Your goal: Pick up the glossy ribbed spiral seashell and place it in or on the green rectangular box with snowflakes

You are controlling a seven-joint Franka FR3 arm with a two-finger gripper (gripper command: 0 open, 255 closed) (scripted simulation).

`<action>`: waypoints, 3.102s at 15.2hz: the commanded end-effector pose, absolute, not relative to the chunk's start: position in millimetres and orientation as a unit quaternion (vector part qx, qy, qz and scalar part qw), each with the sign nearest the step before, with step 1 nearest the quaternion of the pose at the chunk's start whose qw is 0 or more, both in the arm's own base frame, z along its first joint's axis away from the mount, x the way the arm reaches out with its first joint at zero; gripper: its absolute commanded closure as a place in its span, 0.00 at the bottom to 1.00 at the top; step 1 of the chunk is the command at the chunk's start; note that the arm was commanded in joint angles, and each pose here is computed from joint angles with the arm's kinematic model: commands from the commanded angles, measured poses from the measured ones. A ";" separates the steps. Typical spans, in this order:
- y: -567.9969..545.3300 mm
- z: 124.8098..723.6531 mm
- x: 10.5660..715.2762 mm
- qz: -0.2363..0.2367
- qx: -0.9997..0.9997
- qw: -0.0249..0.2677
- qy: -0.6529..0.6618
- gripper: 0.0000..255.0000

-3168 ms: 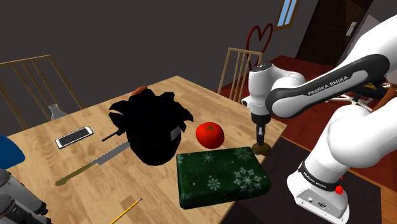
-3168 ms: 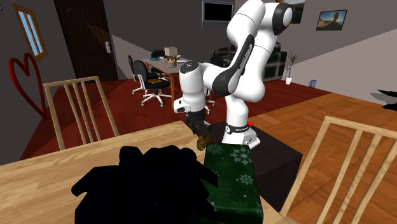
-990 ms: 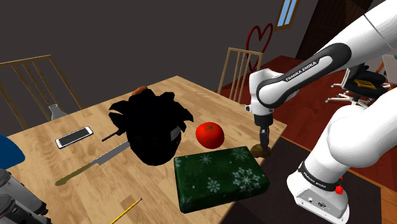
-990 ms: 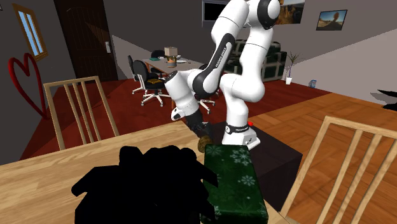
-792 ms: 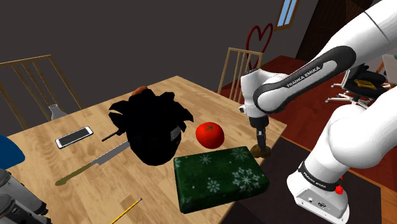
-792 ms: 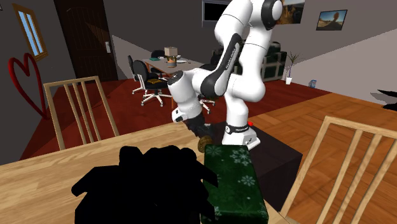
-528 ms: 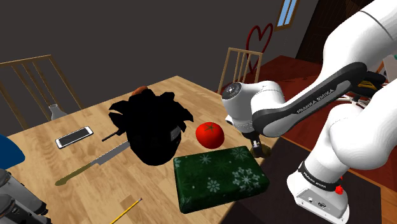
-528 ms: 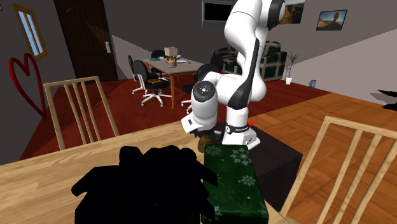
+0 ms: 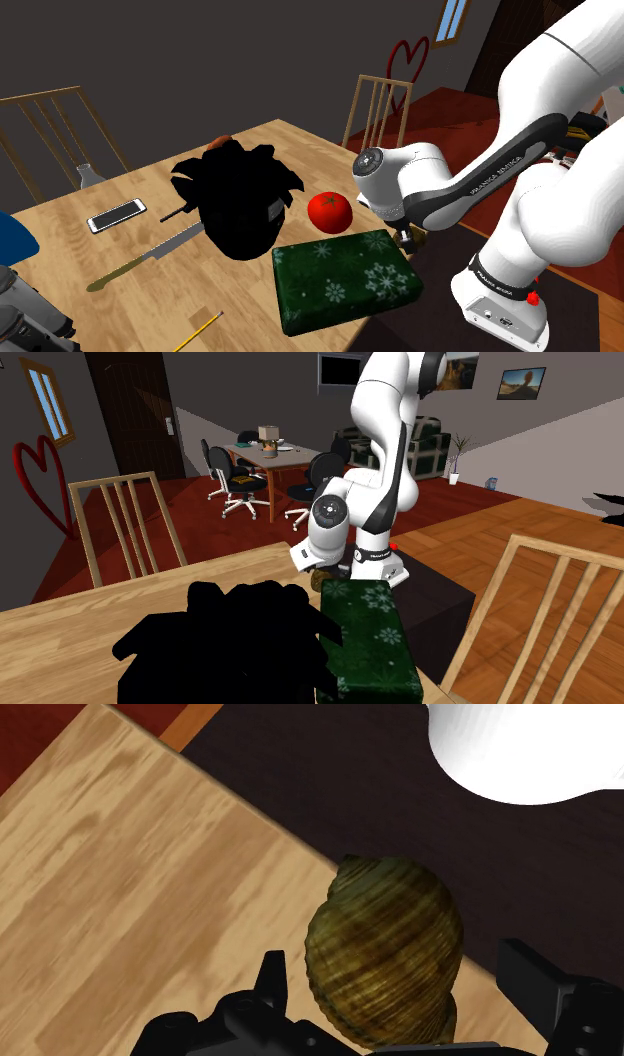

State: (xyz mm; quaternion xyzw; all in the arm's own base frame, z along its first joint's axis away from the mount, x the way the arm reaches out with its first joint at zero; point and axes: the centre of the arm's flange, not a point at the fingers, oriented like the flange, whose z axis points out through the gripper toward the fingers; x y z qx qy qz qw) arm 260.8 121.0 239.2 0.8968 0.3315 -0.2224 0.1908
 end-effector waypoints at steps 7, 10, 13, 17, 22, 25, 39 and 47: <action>120.1 237.9 260.8 -0.222 0.897 0.191 0.332 1.00; 119.9 237.8 260.8 -0.222 0.897 0.191 0.332 1.00; 119.6 237.8 260.6 -0.222 0.897 0.191 0.332 1.00; 120.1 243.2 260.8 -0.222 0.897 0.191 0.332 1.00; 120.1 269.6 260.8 -0.222 0.897 0.191 0.332 1.00; 120.1 285.4 260.8 -0.222 0.897 0.191 0.332 1.00; 120.1 359.3 260.8 -0.222 0.897 0.191 0.332 1.00; 120.1 398.4 260.8 -0.222 0.897 0.191 0.332 1.00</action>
